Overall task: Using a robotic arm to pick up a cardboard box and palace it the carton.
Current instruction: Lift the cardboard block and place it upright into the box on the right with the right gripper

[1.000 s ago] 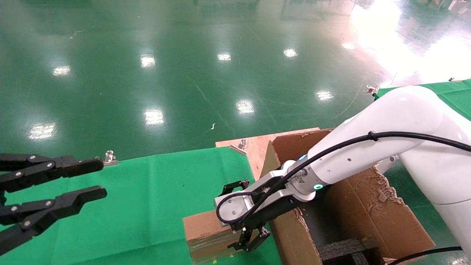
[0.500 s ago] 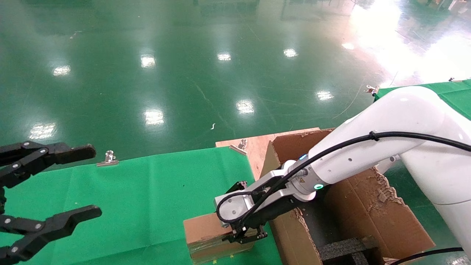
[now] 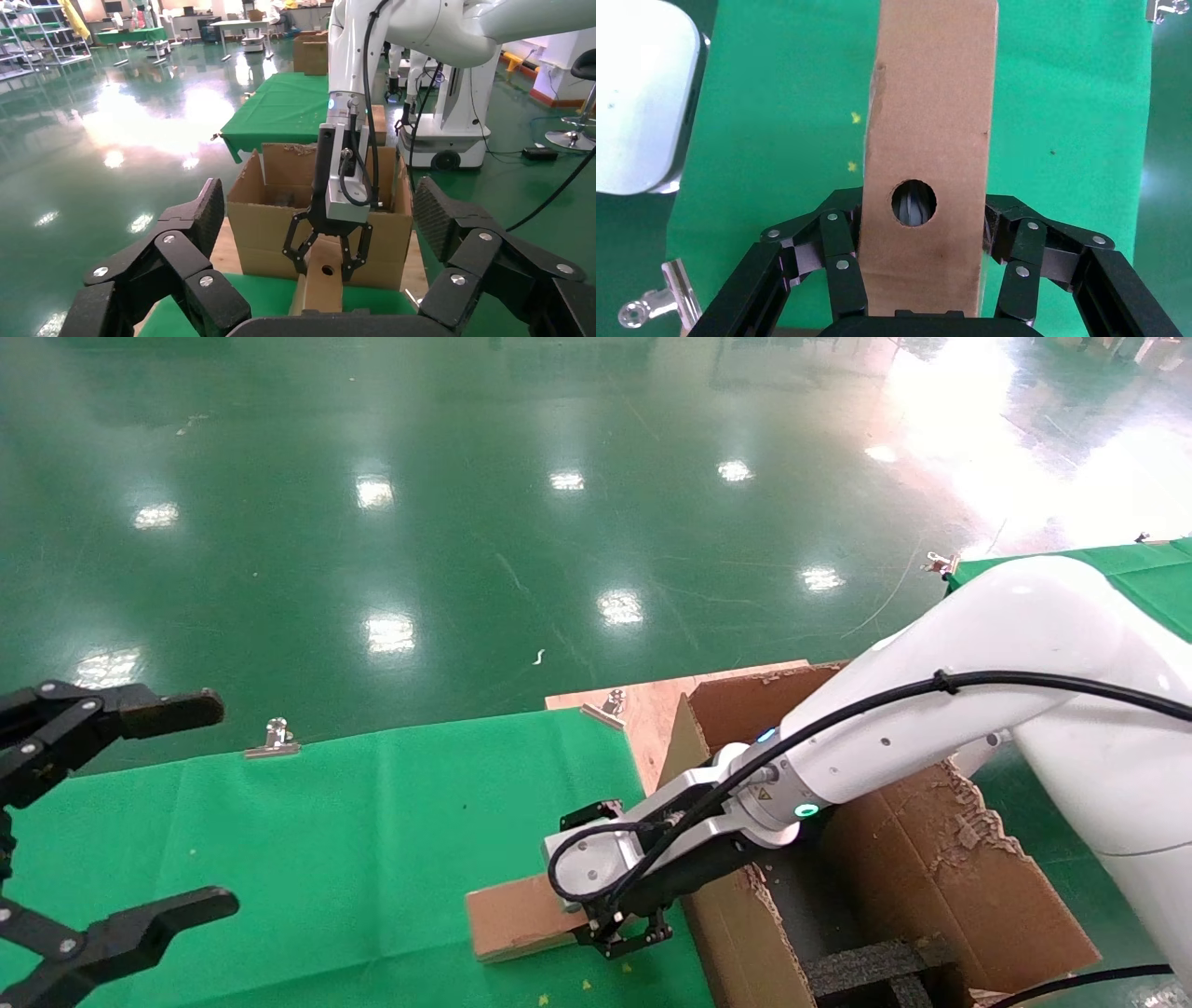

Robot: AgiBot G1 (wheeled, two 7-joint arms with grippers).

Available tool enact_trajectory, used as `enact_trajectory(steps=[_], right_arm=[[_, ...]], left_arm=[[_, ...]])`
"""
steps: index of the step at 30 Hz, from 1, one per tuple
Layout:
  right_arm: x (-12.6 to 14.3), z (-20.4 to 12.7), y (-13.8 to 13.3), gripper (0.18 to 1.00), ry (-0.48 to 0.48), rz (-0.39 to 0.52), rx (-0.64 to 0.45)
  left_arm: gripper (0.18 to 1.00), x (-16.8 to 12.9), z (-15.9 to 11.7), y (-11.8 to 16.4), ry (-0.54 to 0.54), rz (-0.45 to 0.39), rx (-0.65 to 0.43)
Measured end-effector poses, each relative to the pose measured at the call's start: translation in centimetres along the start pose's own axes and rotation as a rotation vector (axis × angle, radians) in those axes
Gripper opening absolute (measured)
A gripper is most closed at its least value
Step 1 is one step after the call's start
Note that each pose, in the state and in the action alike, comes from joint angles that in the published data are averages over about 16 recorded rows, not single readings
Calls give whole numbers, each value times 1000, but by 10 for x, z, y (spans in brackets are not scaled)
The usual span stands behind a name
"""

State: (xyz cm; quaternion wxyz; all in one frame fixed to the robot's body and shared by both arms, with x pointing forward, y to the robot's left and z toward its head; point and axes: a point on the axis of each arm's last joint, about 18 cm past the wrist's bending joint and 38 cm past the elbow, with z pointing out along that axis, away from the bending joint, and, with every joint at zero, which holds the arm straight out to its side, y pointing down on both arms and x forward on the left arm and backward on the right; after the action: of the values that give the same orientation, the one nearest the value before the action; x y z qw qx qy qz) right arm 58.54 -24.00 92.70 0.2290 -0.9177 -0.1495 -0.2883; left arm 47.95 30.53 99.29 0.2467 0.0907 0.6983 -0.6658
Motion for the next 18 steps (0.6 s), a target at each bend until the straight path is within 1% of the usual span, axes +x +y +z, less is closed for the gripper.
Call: enact_trajectory(steps=[5,7,12,18], right_arm=[[14,-19,-1,358,35,-6,10],[22,-31,-2,355,56,-13,13],[43,-68,-3,348,123,-36,19],[64,-118,-5,343,211,-62,21]], left_arm=[[963,0,0,0,0,0,0],[976,0,0,0,0,0,0],[997,0,0,0,0,0,0],[1001,0,0,0,0,0,0]])
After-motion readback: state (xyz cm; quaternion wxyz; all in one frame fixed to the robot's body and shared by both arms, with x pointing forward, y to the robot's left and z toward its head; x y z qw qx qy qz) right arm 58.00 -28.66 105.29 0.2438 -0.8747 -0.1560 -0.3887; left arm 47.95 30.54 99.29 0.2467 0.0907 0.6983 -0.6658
